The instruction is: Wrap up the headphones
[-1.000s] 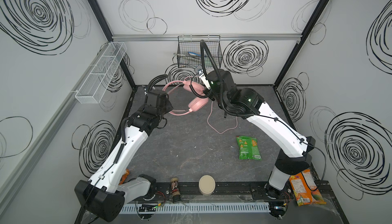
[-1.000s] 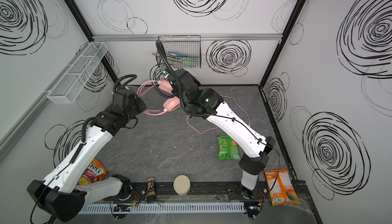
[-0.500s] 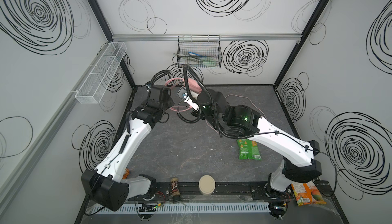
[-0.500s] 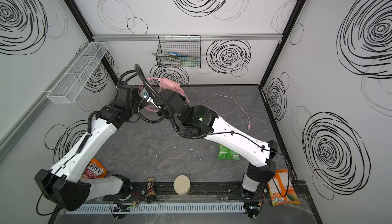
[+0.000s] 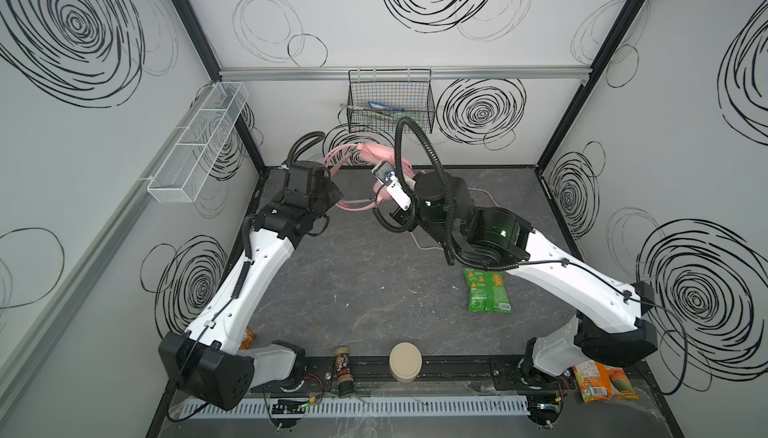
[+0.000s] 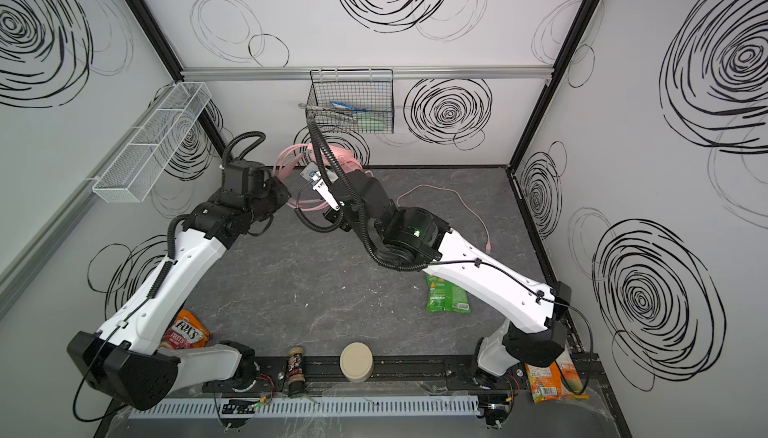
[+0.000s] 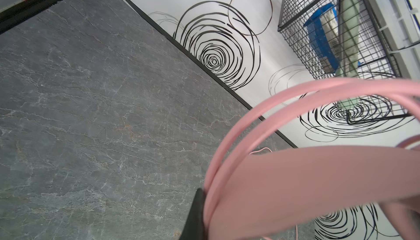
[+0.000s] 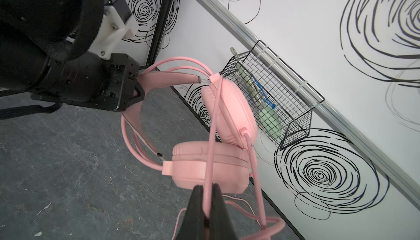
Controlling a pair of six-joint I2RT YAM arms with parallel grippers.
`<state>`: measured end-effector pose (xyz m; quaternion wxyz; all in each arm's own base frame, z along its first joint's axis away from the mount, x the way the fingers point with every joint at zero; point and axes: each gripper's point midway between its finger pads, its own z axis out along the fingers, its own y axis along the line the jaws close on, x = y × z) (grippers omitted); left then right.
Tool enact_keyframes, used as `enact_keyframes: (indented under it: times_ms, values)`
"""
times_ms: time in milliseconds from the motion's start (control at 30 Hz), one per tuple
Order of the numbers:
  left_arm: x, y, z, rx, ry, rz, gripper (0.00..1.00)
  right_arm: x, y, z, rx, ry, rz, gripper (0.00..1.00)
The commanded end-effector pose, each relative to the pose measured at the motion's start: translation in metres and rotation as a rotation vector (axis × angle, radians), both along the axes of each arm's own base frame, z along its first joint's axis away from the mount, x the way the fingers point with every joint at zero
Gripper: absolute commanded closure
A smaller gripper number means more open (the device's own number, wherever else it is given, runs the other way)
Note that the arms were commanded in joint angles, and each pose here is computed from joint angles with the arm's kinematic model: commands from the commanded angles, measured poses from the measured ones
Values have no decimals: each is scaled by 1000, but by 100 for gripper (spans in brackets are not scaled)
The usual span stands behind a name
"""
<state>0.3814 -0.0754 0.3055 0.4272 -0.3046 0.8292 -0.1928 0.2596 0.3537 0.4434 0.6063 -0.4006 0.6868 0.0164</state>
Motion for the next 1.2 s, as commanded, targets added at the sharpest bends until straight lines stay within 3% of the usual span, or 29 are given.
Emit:
enact_keyframes:
  times_ms: [0, 367, 700, 833, 1000, 1167]
  values:
    - [11, 8, 51, -112, -150, 80, 100, -4, -11, 16, 67, -9, -23, 100]
    - [4, 22, 78, -60, -189, 148, 100, -2, -48, 17, 106, -17, -139, 100]
    - [-3, 30, 76, -13, -189, 172, 100, 26, -88, 39, 176, -55, -234, 99]
    - [1, 26, 75, -44, -187, 174, 100, 13, -74, 39, 228, -34, -113, 98]
    - [14, 11, 86, -107, -208, 141, 100, -31, -24, 34, 236, -33, 126, 96]
    - [17, 7, 86, -105, -203, 142, 100, -53, 8, 35, 242, -15, 259, 95]
